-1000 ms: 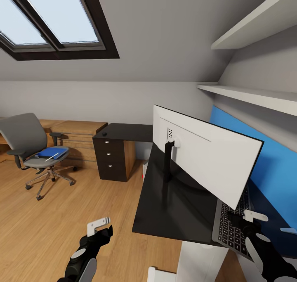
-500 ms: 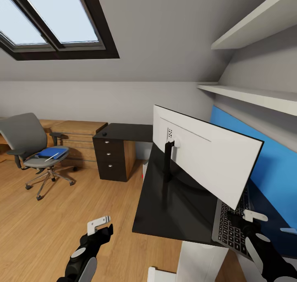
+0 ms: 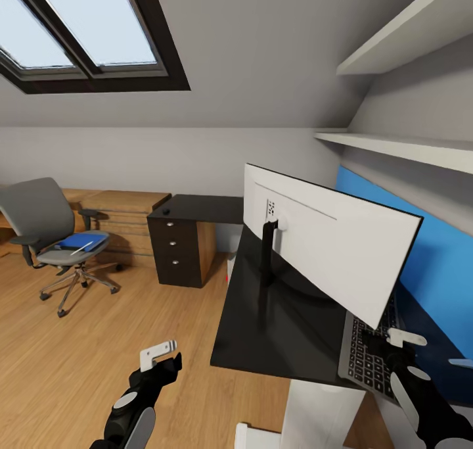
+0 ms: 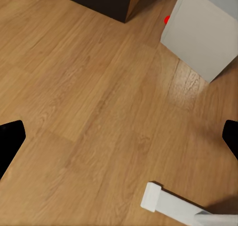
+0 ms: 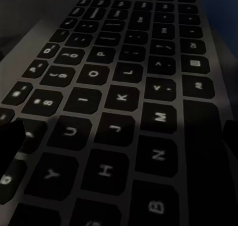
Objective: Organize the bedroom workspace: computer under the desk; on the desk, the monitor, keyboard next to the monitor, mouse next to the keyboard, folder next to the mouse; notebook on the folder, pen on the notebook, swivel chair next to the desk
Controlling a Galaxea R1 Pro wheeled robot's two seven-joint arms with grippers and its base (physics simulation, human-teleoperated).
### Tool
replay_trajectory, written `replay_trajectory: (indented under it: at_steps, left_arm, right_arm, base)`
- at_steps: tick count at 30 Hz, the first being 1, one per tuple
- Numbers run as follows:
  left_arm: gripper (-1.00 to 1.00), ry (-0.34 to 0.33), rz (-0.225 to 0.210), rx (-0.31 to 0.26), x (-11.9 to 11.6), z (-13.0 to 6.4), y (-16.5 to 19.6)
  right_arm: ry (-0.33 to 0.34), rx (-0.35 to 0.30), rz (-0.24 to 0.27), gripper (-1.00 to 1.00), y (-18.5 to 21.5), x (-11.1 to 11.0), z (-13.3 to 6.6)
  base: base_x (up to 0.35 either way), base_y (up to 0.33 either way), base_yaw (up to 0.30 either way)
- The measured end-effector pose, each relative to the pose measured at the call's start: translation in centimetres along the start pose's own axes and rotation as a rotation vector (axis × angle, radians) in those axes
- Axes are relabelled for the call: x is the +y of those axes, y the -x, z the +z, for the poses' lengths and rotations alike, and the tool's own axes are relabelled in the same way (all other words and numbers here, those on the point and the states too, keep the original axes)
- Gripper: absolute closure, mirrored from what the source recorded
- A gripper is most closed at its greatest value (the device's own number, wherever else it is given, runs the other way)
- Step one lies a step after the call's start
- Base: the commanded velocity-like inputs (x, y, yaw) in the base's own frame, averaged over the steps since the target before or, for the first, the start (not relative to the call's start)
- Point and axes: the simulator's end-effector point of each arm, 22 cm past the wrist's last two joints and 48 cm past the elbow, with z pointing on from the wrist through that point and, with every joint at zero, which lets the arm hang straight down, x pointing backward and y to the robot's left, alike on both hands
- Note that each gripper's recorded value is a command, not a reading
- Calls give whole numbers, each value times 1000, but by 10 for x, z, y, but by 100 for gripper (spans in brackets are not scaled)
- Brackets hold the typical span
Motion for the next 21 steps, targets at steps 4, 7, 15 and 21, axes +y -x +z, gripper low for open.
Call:
replay_trajectory:
  at_steps: [4, 7, 15, 21]
  left_arm:
    - [-100, 0, 0, 0, 0, 0, 0]
    - [-100, 0, -1, 1, 0, 0, -1]
    - [-100, 16, 11, 33, 7, 5, -15]
    - [-100, 19, 15, 39, 8, 6, -18]
  right_arm:
    - [0, 0, 0, -100, 0, 0, 0]
    - [0, 0, 1, -100, 0, 0, 0]
    - [0, 0, 1, -100, 0, 0, 0]
    - [1, 2, 0, -100, -1, 0, 0]
  base:
    - [0, 0, 0]
    - [0, 0, 0]
    - [-5, 0, 0]
    - [-231, -19, 0]
